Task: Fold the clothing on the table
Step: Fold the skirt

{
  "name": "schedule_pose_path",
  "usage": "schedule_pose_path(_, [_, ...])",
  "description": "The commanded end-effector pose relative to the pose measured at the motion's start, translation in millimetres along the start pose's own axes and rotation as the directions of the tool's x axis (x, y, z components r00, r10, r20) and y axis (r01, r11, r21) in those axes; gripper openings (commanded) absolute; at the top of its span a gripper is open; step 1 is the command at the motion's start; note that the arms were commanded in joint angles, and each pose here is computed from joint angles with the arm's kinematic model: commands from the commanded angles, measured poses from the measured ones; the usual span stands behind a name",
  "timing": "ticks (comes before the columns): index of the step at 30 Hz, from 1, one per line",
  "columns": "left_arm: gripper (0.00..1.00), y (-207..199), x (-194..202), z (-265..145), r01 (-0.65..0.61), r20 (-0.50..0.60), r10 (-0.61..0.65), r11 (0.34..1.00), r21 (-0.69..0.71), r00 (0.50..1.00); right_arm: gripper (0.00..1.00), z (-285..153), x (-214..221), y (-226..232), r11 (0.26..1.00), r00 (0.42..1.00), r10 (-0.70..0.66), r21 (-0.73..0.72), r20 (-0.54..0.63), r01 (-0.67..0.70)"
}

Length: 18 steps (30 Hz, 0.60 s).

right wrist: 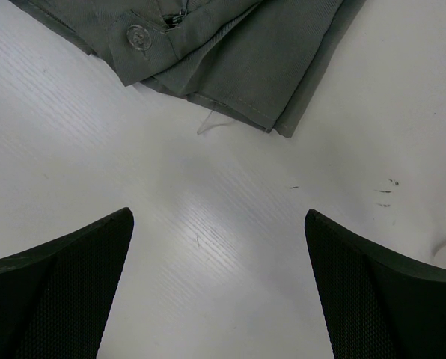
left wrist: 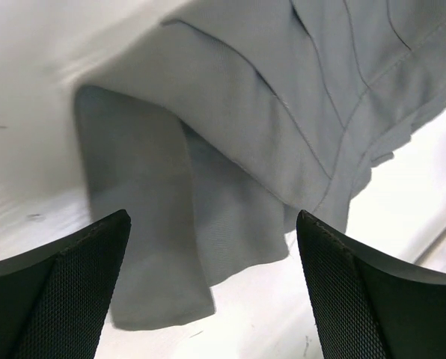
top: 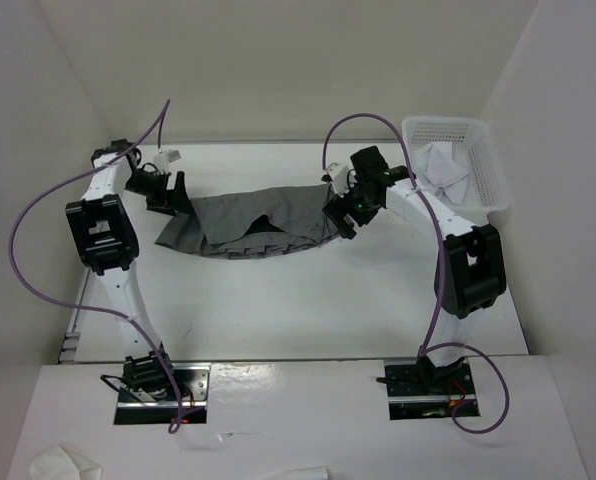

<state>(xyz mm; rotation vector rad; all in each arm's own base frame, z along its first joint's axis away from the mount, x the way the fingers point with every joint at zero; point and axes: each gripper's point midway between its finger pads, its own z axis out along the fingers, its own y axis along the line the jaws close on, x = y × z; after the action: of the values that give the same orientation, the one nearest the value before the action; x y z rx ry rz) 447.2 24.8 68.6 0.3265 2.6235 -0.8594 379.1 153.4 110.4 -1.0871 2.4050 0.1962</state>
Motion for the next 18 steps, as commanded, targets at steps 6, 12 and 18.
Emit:
schedule_pose_path(6, [0.97, 24.8, -33.4, -21.4, -0.039, 0.086, 0.048, 0.993, -0.11, 0.995, 0.99, -8.5, -6.7, -5.3, 1.0, 1.0, 0.008, 0.022, 0.026, -0.009])
schedule_pose_path(12, [0.97, 31.4, -45.1, -7.7, -0.036, 0.101, 0.044, 0.996, -0.083, 0.994, 0.99, -5.7, -7.8, -6.4, 1.0, 1.0, 0.01, 0.018, 0.018, -0.01])
schedule_pose_path(18, [0.97, 24.0, -36.0, 18.7, -0.057, 0.044, 0.058, 0.998, -0.012, 0.997, 0.99, -5.9, -7.1, -7.8, 1.0, 1.0, 0.01, 0.026, 0.014, -0.011])
